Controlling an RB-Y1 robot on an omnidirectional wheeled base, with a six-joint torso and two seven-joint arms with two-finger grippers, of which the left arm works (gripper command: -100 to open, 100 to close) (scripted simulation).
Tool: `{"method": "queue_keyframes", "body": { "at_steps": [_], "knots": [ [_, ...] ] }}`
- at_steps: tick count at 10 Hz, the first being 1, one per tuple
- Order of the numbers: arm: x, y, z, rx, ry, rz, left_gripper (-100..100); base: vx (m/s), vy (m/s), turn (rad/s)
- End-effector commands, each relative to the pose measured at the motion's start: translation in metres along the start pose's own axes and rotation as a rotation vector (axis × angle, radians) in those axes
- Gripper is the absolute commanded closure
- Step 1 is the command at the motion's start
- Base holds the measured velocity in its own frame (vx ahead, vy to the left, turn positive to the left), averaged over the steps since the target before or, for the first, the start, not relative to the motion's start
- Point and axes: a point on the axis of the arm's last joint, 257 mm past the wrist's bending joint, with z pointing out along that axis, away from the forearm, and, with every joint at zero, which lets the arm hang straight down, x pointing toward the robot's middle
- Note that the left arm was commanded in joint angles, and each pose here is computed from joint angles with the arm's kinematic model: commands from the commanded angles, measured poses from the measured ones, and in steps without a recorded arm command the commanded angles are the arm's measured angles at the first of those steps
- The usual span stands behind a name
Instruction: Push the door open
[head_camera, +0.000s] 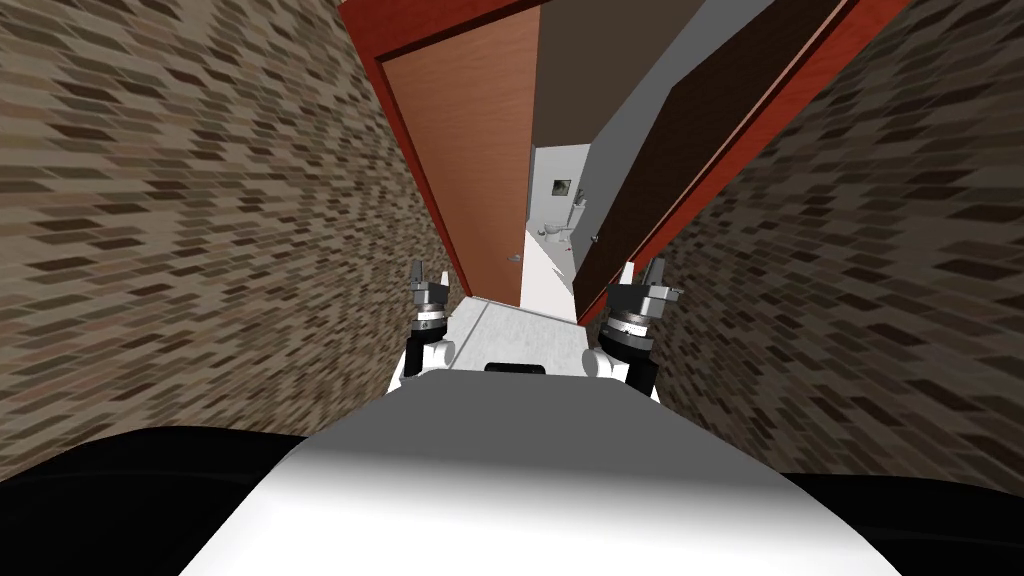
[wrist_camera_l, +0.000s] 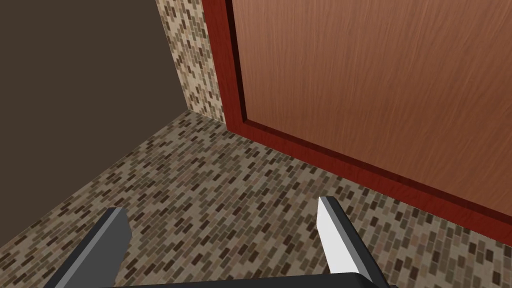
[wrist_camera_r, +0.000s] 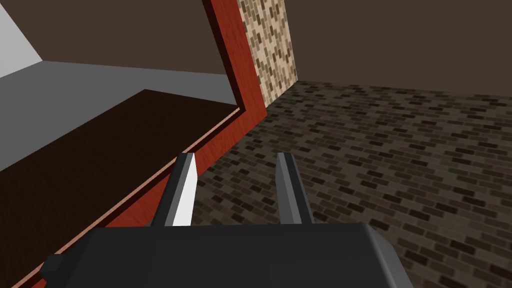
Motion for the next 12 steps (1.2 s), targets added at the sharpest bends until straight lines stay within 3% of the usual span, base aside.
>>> {"method": "queue_keyframes", "body": {
  "at_steps": [1, 12],
  "knots": [
    [0.0, 0.014, -0.0018, -0.018, 0.004, 0.001, -100, 0.092, -0.011, -0.006],
    [0.009, 0.118, -0.0194, -0.163, 0.041, 0.008, -100, 0.098, -0.009, -0.005]
  ]
}}
